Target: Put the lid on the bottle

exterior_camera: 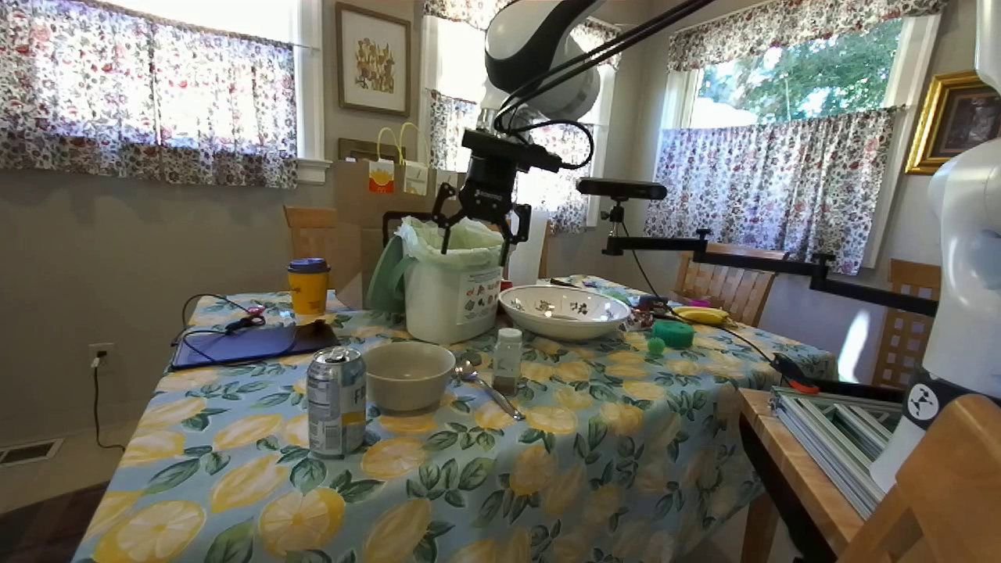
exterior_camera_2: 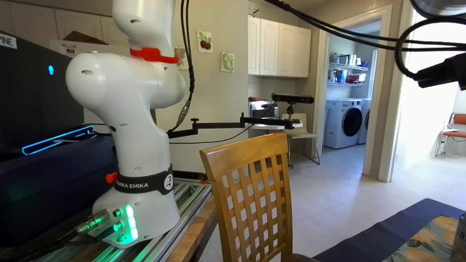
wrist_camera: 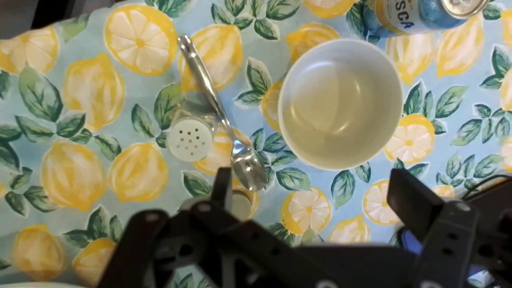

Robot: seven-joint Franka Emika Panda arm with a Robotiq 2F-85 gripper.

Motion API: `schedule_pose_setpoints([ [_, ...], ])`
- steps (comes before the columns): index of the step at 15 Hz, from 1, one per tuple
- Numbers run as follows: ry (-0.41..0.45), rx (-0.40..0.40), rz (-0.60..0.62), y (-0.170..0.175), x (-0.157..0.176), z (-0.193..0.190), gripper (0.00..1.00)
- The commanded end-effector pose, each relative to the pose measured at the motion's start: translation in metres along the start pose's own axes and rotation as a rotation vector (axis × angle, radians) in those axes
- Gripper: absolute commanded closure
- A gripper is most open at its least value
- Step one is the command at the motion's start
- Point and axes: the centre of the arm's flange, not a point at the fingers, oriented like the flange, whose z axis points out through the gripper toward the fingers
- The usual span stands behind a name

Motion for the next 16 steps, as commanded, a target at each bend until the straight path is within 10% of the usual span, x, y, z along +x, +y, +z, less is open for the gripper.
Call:
schedule_pose_setpoints([
  [1, 0.083, 0.019, 0.07, -0.007, 0.037, 0.021, 0.0],
  [16, 0.203, -0.107, 0.217, 0.03, 0.129, 0.129, 0.0],
])
